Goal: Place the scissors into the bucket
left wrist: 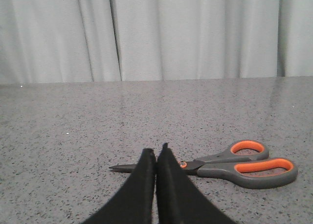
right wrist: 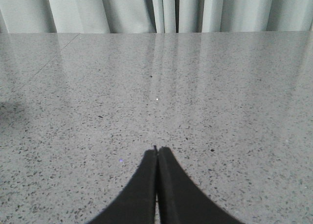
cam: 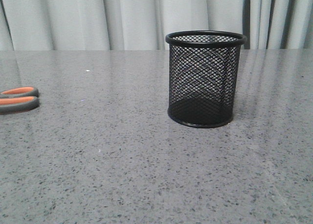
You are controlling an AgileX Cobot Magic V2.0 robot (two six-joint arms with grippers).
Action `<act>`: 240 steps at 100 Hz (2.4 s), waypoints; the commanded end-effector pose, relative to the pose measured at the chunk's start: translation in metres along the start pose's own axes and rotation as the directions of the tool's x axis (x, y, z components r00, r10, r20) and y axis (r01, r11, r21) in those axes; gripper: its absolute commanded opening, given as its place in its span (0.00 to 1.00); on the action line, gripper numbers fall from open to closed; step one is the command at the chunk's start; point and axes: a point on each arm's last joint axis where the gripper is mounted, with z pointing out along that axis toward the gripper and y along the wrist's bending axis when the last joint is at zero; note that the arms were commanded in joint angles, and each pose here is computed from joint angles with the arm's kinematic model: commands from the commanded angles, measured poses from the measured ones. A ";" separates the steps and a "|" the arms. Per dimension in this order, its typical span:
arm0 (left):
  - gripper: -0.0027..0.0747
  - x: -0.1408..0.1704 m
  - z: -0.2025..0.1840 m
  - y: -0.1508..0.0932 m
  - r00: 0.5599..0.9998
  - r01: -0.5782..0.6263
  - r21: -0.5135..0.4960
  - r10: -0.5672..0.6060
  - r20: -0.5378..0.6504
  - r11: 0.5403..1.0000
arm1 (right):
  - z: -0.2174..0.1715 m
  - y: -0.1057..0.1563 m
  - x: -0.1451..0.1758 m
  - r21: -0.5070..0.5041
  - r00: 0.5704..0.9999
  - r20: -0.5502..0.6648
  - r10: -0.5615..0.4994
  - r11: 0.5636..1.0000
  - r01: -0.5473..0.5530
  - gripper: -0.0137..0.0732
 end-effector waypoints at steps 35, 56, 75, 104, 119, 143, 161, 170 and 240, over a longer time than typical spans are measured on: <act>0.01 0.001 -0.001 0.000 0.997 0.013 0.005 -0.013 0.071 1.000 | -0.001 -0.001 -0.005 0.009 0.994 0.111 -0.008 1.000 0.007 0.09; 0.01 0.001 -0.001 0.000 0.997 0.018 0.006 -0.018 0.071 1.000 | -0.001 0.000 -0.005 0.001 0.993 0.112 0.034 0.999 -0.034 0.09; 0.01 0.001 -0.001 0.000 0.985 0.156 0.016 -0.157 0.071 0.988 | -0.001 0.001 -0.008 -0.035 0.968 0.138 0.212 0.977 -0.209 0.09; 0.01 0.000 -0.001 0.000 0.921 0.380 0.031 -0.382 0.072 0.924 | -0.002 0.000 -0.011 -0.063 0.922 0.165 0.349 0.937 -0.343 0.09; 0.01 0.000 -0.001 0.000 0.824 0.561 0.044 -0.563 0.065 0.827 | -0.003 -0.002 -0.016 -0.096 0.832 0.211 0.514 0.857 -0.506 0.10; 0.01 -0.013 -0.003 0.000 0.712 0.693 0.080 -0.698 0.077 0.716 | -0.004 -0.002 -0.020 -0.133 0.741 0.199 0.641 0.767 -0.628 0.10; 0.01 -0.052 -0.013 -0.005 0.788 0.591 0.153 -0.608 0.100 0.792 | -0.007 0.005 -0.032 -0.158 0.777 0.103 0.621 0.781 -0.604 0.10; 0.01 -0.074 -0.016 -0.009 0.863 0.486 0.165 -0.501 0.065 0.858 | -0.008 0.010 -0.044 -0.160 0.822 0.026 0.568 0.814 -0.558 0.10; 0.01 -0.157 0.047 -0.023 0.824 0.220 0.201 -0.072 -0.562 0.955 | 0.041 0.031 -0.149 -0.235 0.868 -0.470 0.162 0.925 -0.300 0.10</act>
